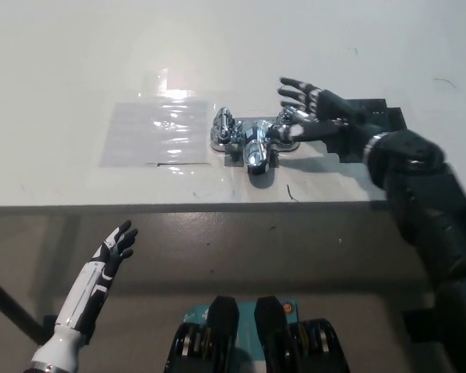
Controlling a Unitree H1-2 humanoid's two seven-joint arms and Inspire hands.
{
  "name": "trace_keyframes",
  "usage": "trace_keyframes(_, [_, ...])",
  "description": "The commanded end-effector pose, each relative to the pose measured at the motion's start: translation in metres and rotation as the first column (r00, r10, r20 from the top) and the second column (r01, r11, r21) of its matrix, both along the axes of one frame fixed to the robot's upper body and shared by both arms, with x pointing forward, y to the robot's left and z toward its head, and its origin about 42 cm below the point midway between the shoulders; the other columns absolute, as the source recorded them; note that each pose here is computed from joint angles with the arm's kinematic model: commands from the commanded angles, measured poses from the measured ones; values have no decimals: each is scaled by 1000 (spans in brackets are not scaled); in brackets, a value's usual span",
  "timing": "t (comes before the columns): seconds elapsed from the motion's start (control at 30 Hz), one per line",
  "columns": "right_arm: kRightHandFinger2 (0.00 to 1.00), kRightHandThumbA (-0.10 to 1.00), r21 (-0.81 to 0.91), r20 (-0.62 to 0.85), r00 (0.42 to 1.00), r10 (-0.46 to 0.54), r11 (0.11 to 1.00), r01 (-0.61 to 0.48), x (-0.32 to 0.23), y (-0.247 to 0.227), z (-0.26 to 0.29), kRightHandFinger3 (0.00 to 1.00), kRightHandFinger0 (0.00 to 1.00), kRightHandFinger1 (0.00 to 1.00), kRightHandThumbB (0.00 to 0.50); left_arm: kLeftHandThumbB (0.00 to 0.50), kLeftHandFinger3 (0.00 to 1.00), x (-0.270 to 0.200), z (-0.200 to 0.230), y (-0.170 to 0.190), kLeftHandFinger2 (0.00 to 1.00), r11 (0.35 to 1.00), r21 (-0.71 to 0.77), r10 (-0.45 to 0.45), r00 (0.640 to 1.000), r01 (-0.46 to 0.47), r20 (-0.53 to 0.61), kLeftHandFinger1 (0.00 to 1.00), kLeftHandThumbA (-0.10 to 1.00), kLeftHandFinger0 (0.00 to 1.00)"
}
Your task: The faucet is at the center of the desk and the robot turn off the faucet by turning the right faucet handle using the right hand
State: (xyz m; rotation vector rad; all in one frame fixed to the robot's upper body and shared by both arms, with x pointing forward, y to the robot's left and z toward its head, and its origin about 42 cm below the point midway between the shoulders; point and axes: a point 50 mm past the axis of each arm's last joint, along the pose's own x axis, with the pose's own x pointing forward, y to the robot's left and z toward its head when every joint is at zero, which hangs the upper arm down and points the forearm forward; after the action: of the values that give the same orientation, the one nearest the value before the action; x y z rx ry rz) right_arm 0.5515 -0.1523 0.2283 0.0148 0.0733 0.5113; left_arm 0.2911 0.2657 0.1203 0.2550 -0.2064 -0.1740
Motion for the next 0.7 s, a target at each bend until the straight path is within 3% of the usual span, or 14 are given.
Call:
trace_keyframes(0.0, [1000, 1000, 126, 258, 963, -79, 991, 47, -4, 66, 57, 1000, 1000, 1000, 375, 428, 1000, 3, 11, 3, 1000, 1000, 10, -25, 998, 25, 55, 1000, 1000, 1000])
trace_keyframes(0.1, [1000, 1000, 212, 306, 936, -174, 971, 111, -9, 76, 59, 1000, 1000, 1000, 395, 435, 1000, 4, 11, 4, 1000, 1000, 18, -22, 998, 21, 55, 1000, 1000, 1000])
trace_keyframes(0.2, [1000, 1000, 225, 324, 906, -273, 952, 207, -14, 89, 59, 1000, 1000, 1000, 457, 438, 1000, 3, 12, 4, 1000, 1000, 21, -16, 999, 15, 51, 1000, 1000, 1000])
trace_keyframes(0.33, [1000, 1000, 178, 298, 886, -356, 932, 315, -20, 100, 52, 1000, 1000, 1000, 424, 433, 1000, 2, 12, 3, 1000, 1000, 8, -21, 999, 20, 49, 1000, 1000, 1000])
trace_keyframes(0.67, [1000, 1000, 236, 246, 846, -474, 875, 422, -29, 106, 23, 1000, 1000, 1000, 373, 446, 1000, 2, 15, 6, 1000, 1000, 20, -21, 999, 20, 46, 1000, 1000, 1000])
